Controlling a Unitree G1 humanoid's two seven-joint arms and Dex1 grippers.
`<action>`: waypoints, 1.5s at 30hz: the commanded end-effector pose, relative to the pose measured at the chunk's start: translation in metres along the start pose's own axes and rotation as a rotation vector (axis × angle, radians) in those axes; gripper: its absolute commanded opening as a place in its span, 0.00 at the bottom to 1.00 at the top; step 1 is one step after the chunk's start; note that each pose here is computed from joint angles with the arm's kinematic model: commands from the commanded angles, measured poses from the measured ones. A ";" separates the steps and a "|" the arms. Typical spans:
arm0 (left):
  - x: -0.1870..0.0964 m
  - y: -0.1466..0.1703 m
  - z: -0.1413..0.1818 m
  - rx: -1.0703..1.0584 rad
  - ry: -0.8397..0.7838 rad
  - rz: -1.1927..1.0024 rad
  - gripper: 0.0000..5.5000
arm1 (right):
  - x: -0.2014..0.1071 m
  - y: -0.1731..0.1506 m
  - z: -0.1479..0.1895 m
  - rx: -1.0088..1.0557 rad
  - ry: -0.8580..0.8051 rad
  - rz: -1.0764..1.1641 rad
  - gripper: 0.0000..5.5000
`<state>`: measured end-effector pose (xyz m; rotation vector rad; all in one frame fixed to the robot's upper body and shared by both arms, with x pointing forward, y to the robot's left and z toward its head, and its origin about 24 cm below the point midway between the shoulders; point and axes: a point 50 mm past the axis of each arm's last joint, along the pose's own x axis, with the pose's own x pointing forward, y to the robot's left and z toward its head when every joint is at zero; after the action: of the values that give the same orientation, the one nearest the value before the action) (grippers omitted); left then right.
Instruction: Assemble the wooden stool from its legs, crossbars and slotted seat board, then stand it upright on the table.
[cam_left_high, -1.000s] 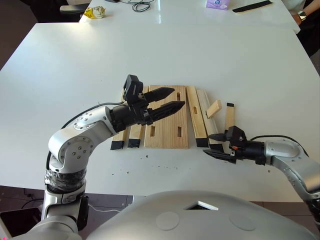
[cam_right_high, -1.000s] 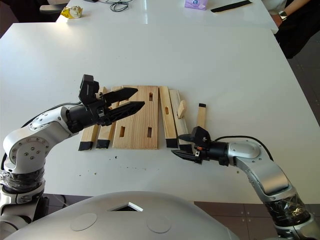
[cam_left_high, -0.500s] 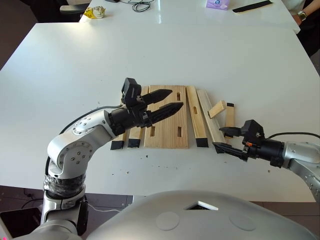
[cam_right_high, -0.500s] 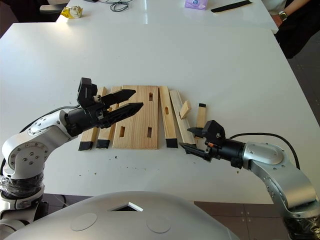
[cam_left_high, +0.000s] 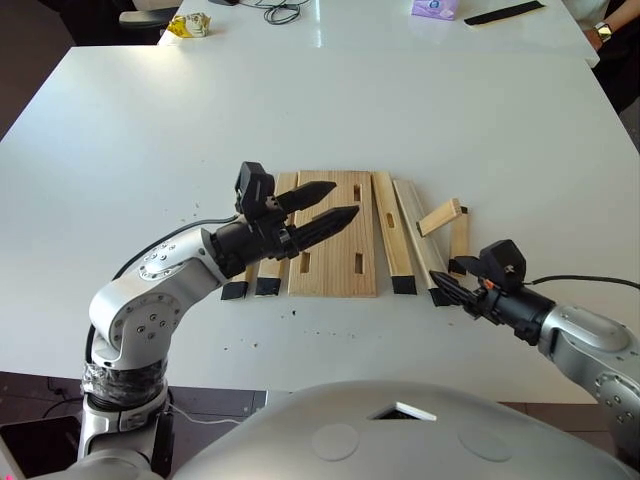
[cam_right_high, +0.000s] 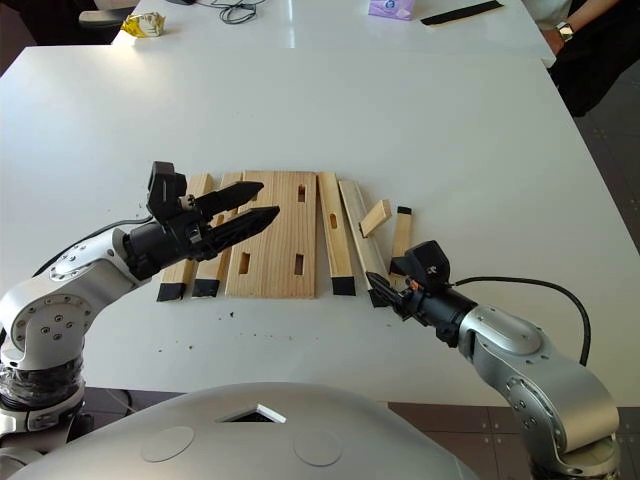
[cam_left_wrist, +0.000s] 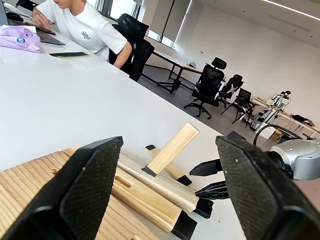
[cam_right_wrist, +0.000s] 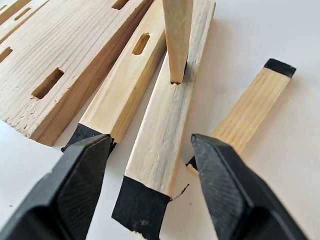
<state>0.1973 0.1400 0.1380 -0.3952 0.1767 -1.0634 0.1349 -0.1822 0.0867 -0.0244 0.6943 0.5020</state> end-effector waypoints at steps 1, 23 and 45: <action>0.000 -0.001 0.002 0.009 0.001 0.008 0.63 | 0.004 0.002 -0.001 0.023 0.021 -0.012 0.54; 0.002 0.000 0.001 0.002 0.012 0.001 0.63 | 0.020 -0.007 -0.020 0.027 0.044 -0.034 0.54; -0.001 -0.001 -0.001 -0.002 -0.007 0.034 0.63 | 0.001 0.003 -0.011 0.007 0.016 0.065 0.54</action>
<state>0.1956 0.1397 0.1368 -0.4082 0.1808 -1.0372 0.1308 -0.1812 0.0790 0.0047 0.7053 0.5445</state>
